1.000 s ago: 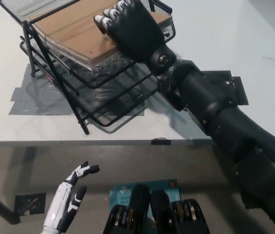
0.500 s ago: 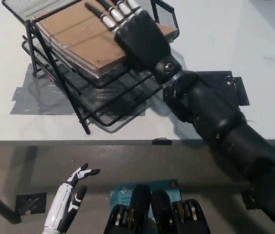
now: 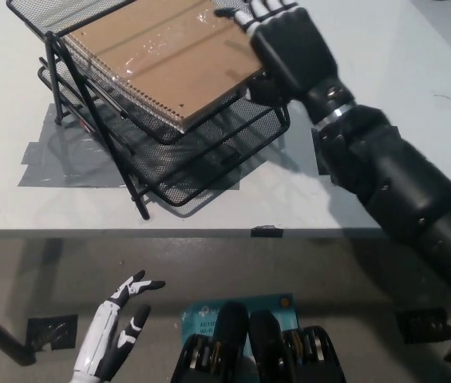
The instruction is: A person hands a notebook to the robot and the robot grabs it with its right hand and places it in the file tray kept in the centre of the desk infront of it.
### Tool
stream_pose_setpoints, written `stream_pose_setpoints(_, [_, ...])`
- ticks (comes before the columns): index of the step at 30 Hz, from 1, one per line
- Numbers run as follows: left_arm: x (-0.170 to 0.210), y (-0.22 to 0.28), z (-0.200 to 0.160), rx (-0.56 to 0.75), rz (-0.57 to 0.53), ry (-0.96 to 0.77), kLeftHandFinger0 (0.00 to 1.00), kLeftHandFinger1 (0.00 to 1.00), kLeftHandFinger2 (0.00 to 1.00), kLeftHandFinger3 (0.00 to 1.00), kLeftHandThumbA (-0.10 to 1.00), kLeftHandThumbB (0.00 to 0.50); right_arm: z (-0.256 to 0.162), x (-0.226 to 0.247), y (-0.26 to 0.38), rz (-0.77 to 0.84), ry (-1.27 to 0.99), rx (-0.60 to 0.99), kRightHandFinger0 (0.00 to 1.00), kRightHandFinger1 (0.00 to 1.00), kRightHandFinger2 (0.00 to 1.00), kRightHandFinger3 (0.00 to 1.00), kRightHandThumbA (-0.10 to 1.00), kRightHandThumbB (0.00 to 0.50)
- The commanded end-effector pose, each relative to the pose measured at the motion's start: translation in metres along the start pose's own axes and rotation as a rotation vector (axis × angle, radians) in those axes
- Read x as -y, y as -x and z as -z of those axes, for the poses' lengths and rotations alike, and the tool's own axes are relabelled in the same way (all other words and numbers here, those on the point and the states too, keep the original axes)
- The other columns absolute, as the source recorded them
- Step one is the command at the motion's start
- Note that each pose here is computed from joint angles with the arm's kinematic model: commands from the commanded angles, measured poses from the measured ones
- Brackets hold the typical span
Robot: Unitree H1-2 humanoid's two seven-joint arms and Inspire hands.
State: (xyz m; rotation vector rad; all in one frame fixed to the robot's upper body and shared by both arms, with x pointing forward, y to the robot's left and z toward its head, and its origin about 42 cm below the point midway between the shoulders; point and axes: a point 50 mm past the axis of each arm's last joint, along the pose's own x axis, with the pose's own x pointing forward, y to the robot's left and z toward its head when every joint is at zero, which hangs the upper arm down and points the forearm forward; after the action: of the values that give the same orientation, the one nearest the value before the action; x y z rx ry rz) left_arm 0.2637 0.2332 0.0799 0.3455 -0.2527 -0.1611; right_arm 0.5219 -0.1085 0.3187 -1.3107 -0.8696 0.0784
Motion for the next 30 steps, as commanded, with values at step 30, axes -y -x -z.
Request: stream_pose_setpoints(30, [-0.026,-0.050,-0.034,0.163,-0.004,-0.039,0.97,0.96,0.76,0.74,0.99,0.259,-0.001,0.415,0.124,-0.702,-0.394,0.213,1.00,1.00,1.00,1.00,1.00,0.496])
